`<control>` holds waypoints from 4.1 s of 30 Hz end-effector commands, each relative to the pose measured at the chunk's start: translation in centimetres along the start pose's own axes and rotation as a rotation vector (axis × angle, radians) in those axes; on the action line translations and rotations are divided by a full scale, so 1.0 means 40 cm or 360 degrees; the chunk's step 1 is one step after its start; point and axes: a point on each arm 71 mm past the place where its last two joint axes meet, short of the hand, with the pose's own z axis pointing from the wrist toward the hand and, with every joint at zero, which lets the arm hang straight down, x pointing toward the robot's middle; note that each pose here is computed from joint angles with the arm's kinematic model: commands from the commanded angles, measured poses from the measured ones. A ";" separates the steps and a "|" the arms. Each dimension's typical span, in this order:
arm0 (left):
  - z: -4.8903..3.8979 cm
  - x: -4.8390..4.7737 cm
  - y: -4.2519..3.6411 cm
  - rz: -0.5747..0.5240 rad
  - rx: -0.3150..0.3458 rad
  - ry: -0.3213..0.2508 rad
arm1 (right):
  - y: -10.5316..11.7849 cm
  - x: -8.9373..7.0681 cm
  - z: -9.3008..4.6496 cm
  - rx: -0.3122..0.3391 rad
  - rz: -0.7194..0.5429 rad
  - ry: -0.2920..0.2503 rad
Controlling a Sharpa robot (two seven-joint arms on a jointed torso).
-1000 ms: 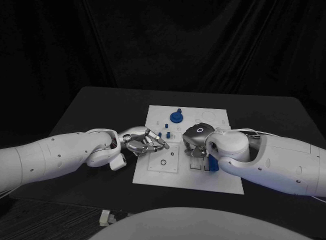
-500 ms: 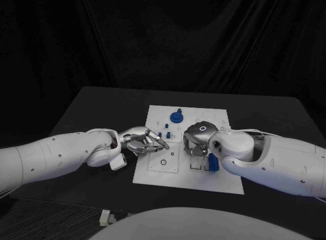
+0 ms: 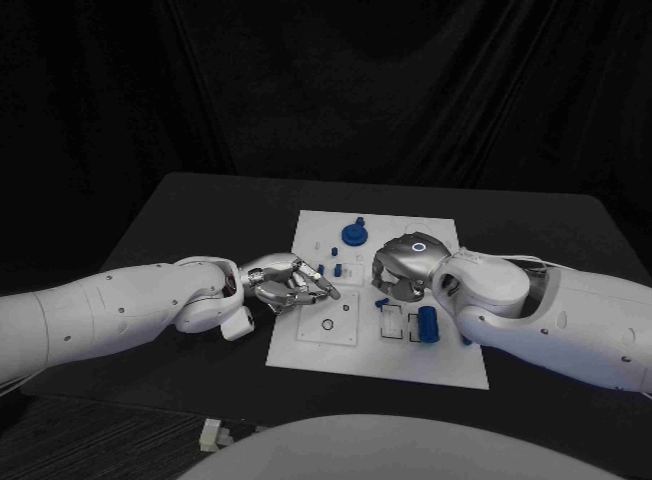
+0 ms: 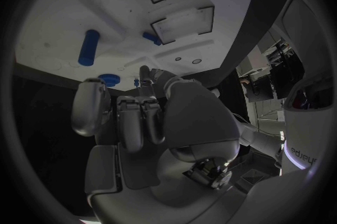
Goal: Assemble the parts on the task board
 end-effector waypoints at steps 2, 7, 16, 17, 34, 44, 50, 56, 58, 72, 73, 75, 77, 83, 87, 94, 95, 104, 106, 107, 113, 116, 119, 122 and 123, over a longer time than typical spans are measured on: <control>0.003 0.004 -0.002 -0.0017 0.0015 0.0019 | -0.013 -0.039 -0.004 -0.0093 0.0042 -0.0074; 0.003 0.005 -0.002 -0.0016 0.0017 0.0019 | -0.036 -0.053 -0.006 -0.0131 -0.0050 -0.0010; 0.004 0.005 -0.003 -0.0016 0.0018 0.0020 | -0.047 -0.038 0.000 -0.0178 -0.0156 0.0107; 0.004 0.005 -0.003 -0.0016 0.0018 0.0020 | -0.047 -0.035 0.001 -0.0182 -0.0160 0.0118; 0.002 0.005 -0.002 -0.0017 0.0018 0.0020 | -0.025 0.000 0.019 -0.0213 -0.0162 0.0169; 0.000 0.004 -0.002 -0.0018 0.0016 0.0020 | -0.008 0.027 0.028 -0.0228 -0.0164 0.0182; 0.001 0.004 -0.002 -0.0019 0.0015 0.0021 | -0.004 0.033 0.030 -0.0230 -0.0160 0.0178; 0.001 0.004 -0.001 -0.0020 0.0014 0.0023 | -0.002 0.033 0.032 -0.0229 -0.0164 0.0173; 0.001 0.004 -0.001 -0.0020 0.0014 0.0024 | -0.002 0.033 0.032 -0.0228 -0.0176 0.0168; 0.002 0.005 -0.001 -0.0022 0.0014 0.0028 | -0.005 0.027 0.036 -0.0195 -0.0191 0.0091; 0.002 0.005 -0.001 -0.0022 0.0014 0.0028 | -0.005 0.027 0.036 -0.0193 -0.0190 0.0085; 0.002 0.005 -0.001 -0.0022 0.0014 0.0028 | -0.006 0.025 0.036 -0.0190 -0.0188 0.0070; 0.002 0.005 -0.001 -0.0022 0.0015 0.0029 | -0.007 0.024 0.037 -0.0186 -0.0186 0.0053; 0.003 0.005 -0.002 -0.0022 0.0016 0.0031 | -0.009 0.019 0.037 -0.0184 -0.0180 0.0007; 0.003 0.005 -0.002 -0.0022 0.0015 0.0031 | -0.009 0.019 0.037 -0.0186 -0.0179 0.0001; 0.003 0.005 -0.001 -0.0022 0.0015 0.0030 | -0.009 0.018 0.033 -0.0188 -0.0176 -0.0007; 0.003 0.005 -0.001 -0.0022 0.0015 0.0030 | -0.010 0.018 0.032 -0.0188 -0.0175 -0.0008; 0.002 0.005 -0.001 -0.0023 0.0014 0.0030 | -0.017 0.020 0.024 -0.0178 -0.0175 0.0005; 0.002 0.005 -0.001 -0.0023 0.0013 0.0030 | -0.018 0.021 0.023 -0.0176 -0.0176 0.0008; 0.003 0.005 -0.001 -0.0023 0.0013 0.0031 | -0.019 0.021 0.022 -0.0174 -0.0176 0.0010; 0.004 0.006 -0.001 -0.0024 0.0012 0.0034 | -0.023 0.024 0.021 -0.0168 -0.0179 0.0028; 0.004 0.006 -0.001 -0.0024 0.0012 0.0035 | -0.025 0.026 0.021 -0.0166 -0.0181 0.0041; 0.004 0.006 -0.001 -0.0025 0.0011 0.0036 | -0.026 0.027 0.021 -0.0166 -0.0183 0.0048; 0.004 0.006 0.000 -0.0025 0.0010 0.0036 | -0.025 0.030 0.021 -0.0167 -0.0182 0.0057; 0.004 0.006 0.000 -0.0025 0.0010 0.0037 | -0.025 0.032 0.021 -0.0167 -0.0182 0.0062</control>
